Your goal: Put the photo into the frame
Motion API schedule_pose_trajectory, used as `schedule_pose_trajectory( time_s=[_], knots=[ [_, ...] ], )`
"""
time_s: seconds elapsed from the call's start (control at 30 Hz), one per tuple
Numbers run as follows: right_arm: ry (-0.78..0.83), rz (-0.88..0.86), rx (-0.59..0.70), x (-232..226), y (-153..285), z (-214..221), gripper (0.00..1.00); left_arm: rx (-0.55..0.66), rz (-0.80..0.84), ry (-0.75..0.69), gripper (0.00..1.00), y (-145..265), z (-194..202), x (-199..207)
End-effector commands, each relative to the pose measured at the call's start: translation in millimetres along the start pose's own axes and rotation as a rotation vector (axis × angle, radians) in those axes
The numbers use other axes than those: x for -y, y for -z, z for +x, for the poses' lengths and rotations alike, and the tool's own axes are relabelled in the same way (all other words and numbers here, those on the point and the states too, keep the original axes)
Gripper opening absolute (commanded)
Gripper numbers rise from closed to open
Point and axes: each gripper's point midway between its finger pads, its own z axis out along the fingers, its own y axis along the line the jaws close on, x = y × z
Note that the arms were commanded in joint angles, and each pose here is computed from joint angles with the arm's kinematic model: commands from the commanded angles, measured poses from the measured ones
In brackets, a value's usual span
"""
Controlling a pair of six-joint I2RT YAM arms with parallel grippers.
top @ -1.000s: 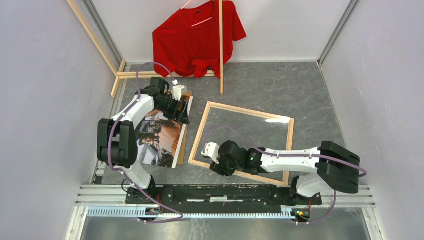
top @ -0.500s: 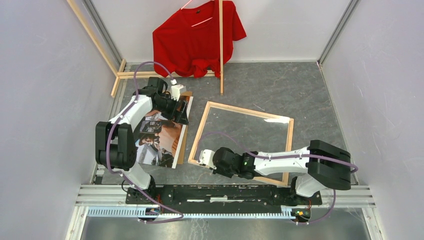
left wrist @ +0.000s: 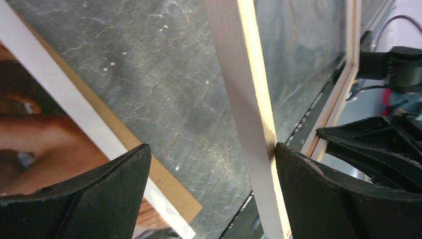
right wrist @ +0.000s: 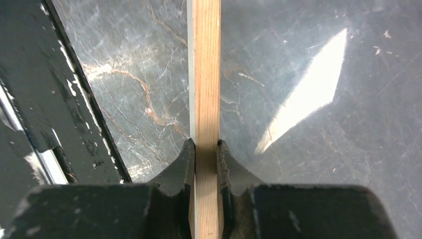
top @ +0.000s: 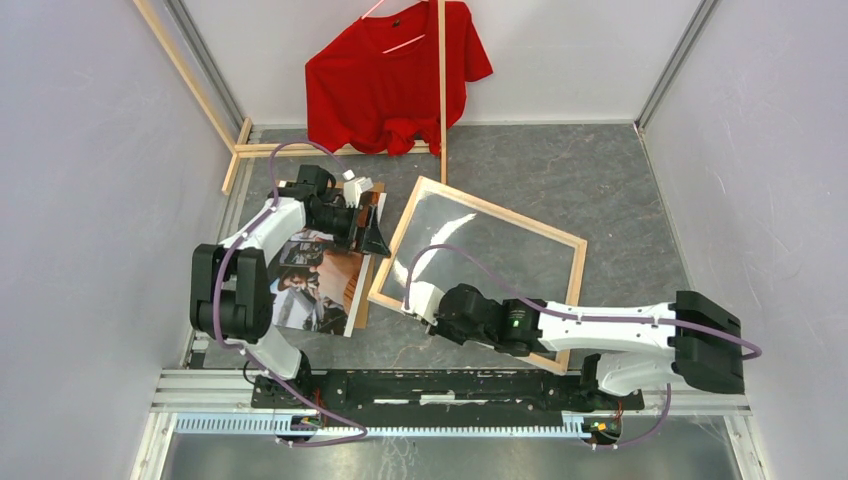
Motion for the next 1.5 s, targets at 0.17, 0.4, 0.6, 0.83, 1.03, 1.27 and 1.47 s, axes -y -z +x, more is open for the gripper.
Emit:
schedule_pose_trajectory(
  time_s=[0.17, 0.4, 0.6, 0.83, 1.03, 1.27, 1.47],
  knots=[
    [-0.050, 0.107, 0.195, 24, 18, -56, 0.00, 0.076, 0.296, 0.202, 1.00, 6, -39, 49],
    [-0.046, 0.104, 0.195, 23, 13, -60, 0.00, 0.055, 0.356, 0.241, 1.00, -3, -32, 48],
    [-0.034, 0.111, 0.187, 24, 7, -60, 0.00, 0.032, 0.393, 0.272, 0.87, -10, -29, 47],
    [-0.078, 0.123, 0.157, 33, 3, -43, 0.00, 0.051, 0.312, 0.238, 0.80, -19, -31, 32],
    [-0.143, 0.172, 0.095, 54, 8, -5, 0.00, 0.085, 0.206, 0.116, 1.00, -12, -37, 22],
    [-0.277, 0.280, 0.040, 85, 19, 44, 0.00, 0.086, 0.013, -0.090, 1.00, 10, -42, 6],
    [-0.315, 0.363, -0.018, 114, 19, 72, 0.00, 0.071, -0.036, -0.133, 1.00, 15, -36, 1]
  ],
)
